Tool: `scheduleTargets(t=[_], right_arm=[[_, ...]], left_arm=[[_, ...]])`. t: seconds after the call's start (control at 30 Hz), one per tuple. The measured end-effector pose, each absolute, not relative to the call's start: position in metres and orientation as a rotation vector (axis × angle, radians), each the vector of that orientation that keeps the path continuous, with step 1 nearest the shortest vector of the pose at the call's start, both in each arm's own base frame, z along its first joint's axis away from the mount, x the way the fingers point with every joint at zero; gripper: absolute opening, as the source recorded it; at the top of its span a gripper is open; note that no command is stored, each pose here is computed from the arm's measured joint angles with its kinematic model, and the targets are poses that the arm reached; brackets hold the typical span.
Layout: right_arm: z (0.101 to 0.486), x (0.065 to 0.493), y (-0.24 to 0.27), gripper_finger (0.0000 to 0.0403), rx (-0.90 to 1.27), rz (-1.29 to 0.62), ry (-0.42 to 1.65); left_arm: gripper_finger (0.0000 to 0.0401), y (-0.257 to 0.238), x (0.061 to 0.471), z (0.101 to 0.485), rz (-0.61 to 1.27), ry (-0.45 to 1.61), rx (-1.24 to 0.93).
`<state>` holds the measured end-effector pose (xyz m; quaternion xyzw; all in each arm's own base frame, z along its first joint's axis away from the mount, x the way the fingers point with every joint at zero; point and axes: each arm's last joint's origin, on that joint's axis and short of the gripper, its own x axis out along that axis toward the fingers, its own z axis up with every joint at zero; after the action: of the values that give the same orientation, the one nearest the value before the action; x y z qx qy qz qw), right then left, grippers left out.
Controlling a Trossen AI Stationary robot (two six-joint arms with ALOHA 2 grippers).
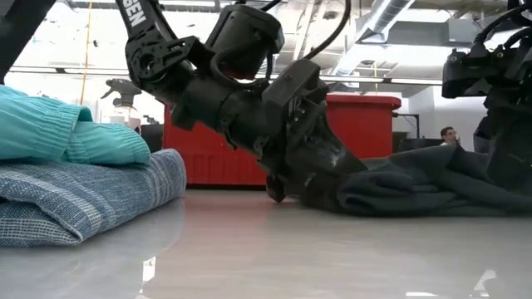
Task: Fold Laundry from Bin
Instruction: Fold the black shorts from the red organizer bin, then stack the black shorts on top of the folded light blue shorts
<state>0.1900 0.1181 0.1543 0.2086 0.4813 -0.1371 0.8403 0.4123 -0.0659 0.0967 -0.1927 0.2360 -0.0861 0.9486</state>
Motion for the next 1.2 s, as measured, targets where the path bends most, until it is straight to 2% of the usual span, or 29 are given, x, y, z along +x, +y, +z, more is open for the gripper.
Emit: scheduleTargets(t=[0.2,0.3,0.43,0.57,0.67,0.73,0.83,0.9,1.07,1.2], right_arm=[[0.145,0.192,0.121,0.0034,0.439,-0.279,1.081],[0.142,0.194,0.124,0.0037,0.468,-0.243,1.105],[0.148,0.198,0.129,0.0037,0.524,-0.174,1.066],[0.153,0.195,0.128,0.0038,0.533,-0.171,1.061],[0.159,0.194,0.127,0.0038,0.555,-0.15,1.032],[0.166,0.194,0.127,0.0038,0.569,-0.139,1.011],[0.181,0.193,0.125,0.0038,0.584,-0.132,0.958],[0.194,0.192,0.123,0.0038,0.593,-0.123,0.912],[0.23,0.18,0.113,0.0038,0.638,-0.156,0.8],[0.242,0.162,0.098,0.0027,0.777,-0.313,0.813]], left_arm=[[0.0178,-0.064,0.415,0.096,-0.167,0.505,-0.411],[0.0178,-0.056,0.415,0.099,-0.194,0.514,-0.491],[0.0178,-0.044,0.416,0.119,-0.258,0.487,-0.618],[0.0178,-0.032,0.412,0.155,-0.269,0.429,-0.61],[0.0178,-0.024,0.404,0.169,-0.267,0.48,-0.575],[0.0178,-0.02,0.397,0.182,-0.231,0.49,-0.543],[0.0178,-0.014,0.388,0.202,-0.078,0.494,-0.525],[0.0178,-0.008,0.382,0.201,0.017,0.542,-0.55],[0.0178,0.004,0.377,0.203,0.13,0.563,-0.747],[0.0178,0.009,0.376,0.201,0.184,0.575,-0.869]])
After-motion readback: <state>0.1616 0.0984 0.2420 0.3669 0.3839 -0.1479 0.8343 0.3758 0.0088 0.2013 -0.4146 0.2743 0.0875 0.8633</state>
